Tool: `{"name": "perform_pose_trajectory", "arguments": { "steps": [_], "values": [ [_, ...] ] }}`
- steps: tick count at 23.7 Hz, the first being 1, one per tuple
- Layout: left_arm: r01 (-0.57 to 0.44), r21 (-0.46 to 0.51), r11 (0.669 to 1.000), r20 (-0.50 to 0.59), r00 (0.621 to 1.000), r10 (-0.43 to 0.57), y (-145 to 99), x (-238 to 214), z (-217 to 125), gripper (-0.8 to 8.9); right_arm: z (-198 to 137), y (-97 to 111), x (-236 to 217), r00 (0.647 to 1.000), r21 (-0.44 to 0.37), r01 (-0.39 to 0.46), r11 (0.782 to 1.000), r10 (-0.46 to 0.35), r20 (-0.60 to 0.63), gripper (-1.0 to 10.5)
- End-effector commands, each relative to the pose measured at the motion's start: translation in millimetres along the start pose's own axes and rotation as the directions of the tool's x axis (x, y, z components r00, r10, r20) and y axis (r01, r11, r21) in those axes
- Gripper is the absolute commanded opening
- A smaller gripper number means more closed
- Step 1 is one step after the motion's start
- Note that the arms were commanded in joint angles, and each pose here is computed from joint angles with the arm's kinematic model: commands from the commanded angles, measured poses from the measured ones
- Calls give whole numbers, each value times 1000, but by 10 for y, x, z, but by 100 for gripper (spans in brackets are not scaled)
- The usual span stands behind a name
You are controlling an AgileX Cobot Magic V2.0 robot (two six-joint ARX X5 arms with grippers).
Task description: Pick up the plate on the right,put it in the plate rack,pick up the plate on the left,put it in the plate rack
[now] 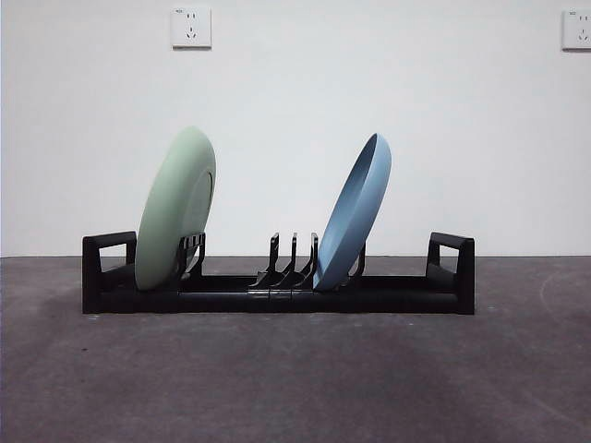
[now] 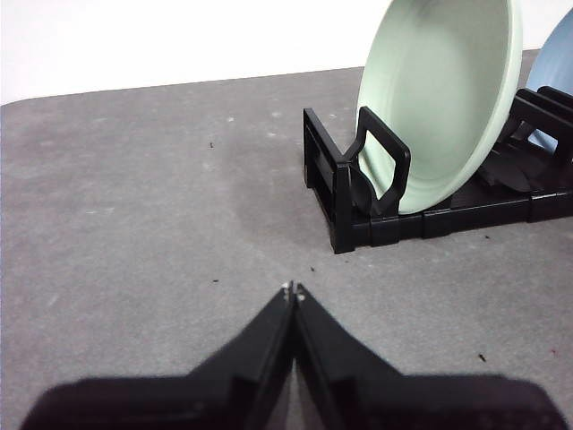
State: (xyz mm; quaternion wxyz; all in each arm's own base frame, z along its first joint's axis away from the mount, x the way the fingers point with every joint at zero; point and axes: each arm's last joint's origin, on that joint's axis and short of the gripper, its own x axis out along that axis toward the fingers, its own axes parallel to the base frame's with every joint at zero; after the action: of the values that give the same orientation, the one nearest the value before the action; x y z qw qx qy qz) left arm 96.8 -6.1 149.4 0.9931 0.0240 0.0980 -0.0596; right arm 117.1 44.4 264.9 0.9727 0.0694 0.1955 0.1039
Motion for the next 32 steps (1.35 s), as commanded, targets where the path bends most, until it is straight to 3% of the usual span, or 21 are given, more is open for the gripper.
{"name": "perform_pose_trajectory", "arguments": {
  "steps": [1,4,6,11,15,21,32],
  "values": [
    [3,-8,1000,-9,1000,-3,0,12,-43,-3,-1,-3,-11,1000,-107,3,994,-1,10,1],
    [3,-8,1000,-9,1000,-3,0,12,-43,-3,-20,-74,-110,998,-218,26,976,-14,58,1],
    [3,-8,1000,-9,1000,-3,0,12,-43,-3,-89,-158,-139,997,-200,21,980,-5,83,1],
    [3,-8,1000,-9,1000,-3,0,12,-43,-3,-477,-363,-126,975,-152,124,981,-92,202,1],
    [3,-8,1000,-9,1000,-3,0,12,-43,-3,-742,-433,-32,957,-140,145,980,-102,272,1],
    [3,-8,1000,-9,1000,-3,0,12,-43,-3,-983,-481,70,961,-116,139,984,-105,255,1],
    [3,-8,1000,-9,1000,-3,0,12,-43,-3,-1116,-509,149,969,-75,130,989,-110,219,1]
  ]
}}
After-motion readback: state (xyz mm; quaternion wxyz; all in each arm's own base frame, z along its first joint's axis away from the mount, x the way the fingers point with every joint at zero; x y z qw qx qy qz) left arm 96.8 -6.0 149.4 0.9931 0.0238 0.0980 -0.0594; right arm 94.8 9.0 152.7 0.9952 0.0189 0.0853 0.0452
